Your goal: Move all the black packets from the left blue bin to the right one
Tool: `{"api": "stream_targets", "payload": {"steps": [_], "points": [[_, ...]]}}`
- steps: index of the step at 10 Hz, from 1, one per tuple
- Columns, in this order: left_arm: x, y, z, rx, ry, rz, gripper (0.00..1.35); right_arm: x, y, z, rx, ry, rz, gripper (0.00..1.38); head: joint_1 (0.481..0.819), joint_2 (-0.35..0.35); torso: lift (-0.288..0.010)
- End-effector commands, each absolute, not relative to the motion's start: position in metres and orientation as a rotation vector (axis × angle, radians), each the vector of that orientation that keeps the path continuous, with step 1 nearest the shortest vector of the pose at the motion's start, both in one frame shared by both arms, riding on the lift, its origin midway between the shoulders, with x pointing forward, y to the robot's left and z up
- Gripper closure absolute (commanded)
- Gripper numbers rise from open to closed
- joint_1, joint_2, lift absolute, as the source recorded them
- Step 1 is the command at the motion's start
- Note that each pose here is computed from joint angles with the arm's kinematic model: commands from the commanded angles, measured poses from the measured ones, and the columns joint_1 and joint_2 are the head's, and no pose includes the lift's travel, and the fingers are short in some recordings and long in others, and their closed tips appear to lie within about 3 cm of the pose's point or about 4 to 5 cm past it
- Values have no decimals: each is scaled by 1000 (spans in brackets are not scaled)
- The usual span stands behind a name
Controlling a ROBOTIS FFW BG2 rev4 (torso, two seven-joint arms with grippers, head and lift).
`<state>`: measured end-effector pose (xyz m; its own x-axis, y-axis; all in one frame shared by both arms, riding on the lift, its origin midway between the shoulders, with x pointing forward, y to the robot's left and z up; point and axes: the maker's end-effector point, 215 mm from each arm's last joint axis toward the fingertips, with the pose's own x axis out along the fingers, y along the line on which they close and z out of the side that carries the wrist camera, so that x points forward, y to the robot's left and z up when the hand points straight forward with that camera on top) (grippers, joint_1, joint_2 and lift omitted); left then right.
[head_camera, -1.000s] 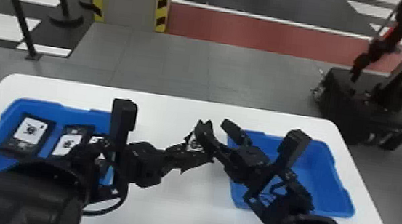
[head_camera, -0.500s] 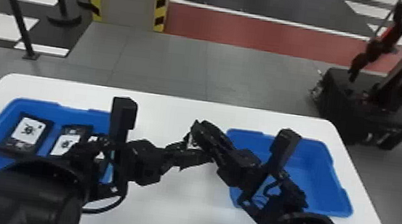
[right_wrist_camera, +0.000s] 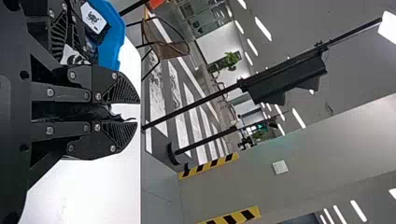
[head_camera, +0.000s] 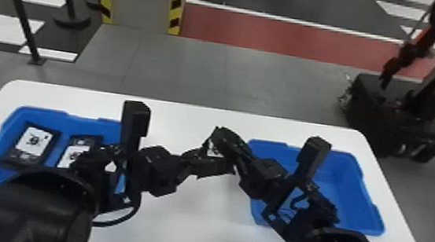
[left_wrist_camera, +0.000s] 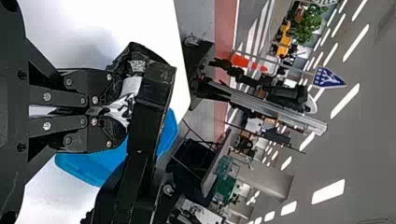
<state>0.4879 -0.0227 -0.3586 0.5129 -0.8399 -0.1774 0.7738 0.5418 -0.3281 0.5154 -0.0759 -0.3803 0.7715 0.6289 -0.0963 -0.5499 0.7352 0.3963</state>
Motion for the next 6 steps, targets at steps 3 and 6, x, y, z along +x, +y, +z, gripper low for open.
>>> {"api": "stream_targets", "payload": {"steps": [3, 6], "points": [[487, -10, -377, -236, 381, -937, 246, 542, -117, -352, 326, 135, 575, 1280, 695, -115, -110], [492, 28, -389, -255, 362, -848, 134, 553, -184, -351, 280, 103, 444, 1280, 695, -148, -110]]}}
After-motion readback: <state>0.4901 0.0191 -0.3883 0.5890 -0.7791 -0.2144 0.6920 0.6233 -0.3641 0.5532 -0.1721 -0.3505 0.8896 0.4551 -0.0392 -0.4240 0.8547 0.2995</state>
